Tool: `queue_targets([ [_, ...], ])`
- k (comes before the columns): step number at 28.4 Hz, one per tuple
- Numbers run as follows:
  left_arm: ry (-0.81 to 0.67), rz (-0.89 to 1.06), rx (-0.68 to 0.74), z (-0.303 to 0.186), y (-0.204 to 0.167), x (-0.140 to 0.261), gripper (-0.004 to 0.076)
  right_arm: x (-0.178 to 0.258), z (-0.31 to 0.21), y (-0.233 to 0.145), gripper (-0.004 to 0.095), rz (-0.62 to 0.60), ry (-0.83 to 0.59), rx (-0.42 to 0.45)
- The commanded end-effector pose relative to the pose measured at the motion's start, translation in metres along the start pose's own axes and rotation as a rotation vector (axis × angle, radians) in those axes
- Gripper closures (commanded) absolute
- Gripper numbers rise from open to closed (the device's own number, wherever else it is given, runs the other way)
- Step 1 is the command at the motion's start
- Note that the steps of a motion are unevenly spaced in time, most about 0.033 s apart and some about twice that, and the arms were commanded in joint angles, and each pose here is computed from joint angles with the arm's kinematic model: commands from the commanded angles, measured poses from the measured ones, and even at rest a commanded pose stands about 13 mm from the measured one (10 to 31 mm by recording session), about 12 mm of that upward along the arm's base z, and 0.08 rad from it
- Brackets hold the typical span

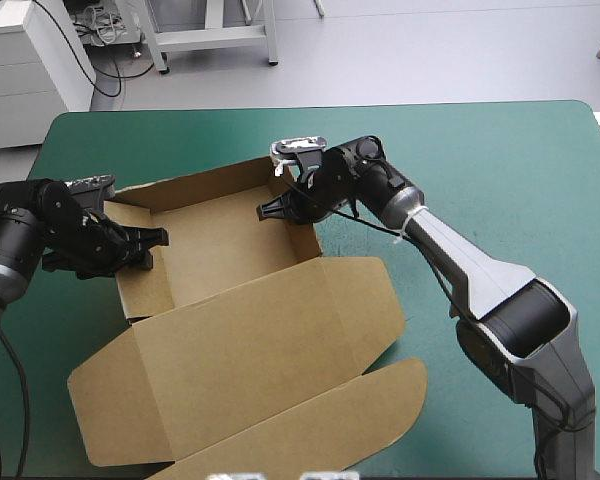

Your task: Fold the box

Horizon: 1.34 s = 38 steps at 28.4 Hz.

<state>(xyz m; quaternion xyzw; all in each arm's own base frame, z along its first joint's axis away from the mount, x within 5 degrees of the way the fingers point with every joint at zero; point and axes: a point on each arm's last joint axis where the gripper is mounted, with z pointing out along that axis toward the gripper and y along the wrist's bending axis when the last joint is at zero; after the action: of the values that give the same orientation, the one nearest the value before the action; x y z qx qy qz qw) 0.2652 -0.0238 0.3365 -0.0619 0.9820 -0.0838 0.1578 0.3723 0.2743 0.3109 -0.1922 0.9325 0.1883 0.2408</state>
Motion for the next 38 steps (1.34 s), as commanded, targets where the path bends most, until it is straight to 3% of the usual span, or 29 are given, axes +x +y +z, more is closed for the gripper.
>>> queue_targets([
  [1, -0.082, 0.001, 0.037, -0.015, -0.006, -0.003, 0.0365, -0.022, -0.057, 0.013, 0.0924, 0.042, -0.172, -0.099],
  [9, -0.095, 0.007, 0.054, -0.016, -0.008, -0.004, 0.073, -0.021, -0.056, 0.005, 0.0924, 0.009, -0.155, -0.013],
  [22, -0.118, 0.039, 0.055, -0.016, -0.008, -0.006, 0.0731, -0.012, -0.024, -0.004, 0.0924, -0.006, -0.031, 0.044],
  [30, -0.115, 0.037, 0.071, -0.003, -0.011, -0.02, 0.0731, -0.006, -0.028, -0.024, 0.0924, -0.069, 0.047, 0.229],
  [35, -0.093, 0.121, 0.068, 0.009, -0.034, -0.038, 0.0731, -0.012, -0.05, -0.041, 0.0924, -0.026, 0.006, 0.242],
  [38, -0.069, 0.194, 0.1, 0.024, -0.074, -0.059, 0.0731, -0.012, -0.063, -0.062, 0.0924, 0.045, 0.002, 0.217],
])
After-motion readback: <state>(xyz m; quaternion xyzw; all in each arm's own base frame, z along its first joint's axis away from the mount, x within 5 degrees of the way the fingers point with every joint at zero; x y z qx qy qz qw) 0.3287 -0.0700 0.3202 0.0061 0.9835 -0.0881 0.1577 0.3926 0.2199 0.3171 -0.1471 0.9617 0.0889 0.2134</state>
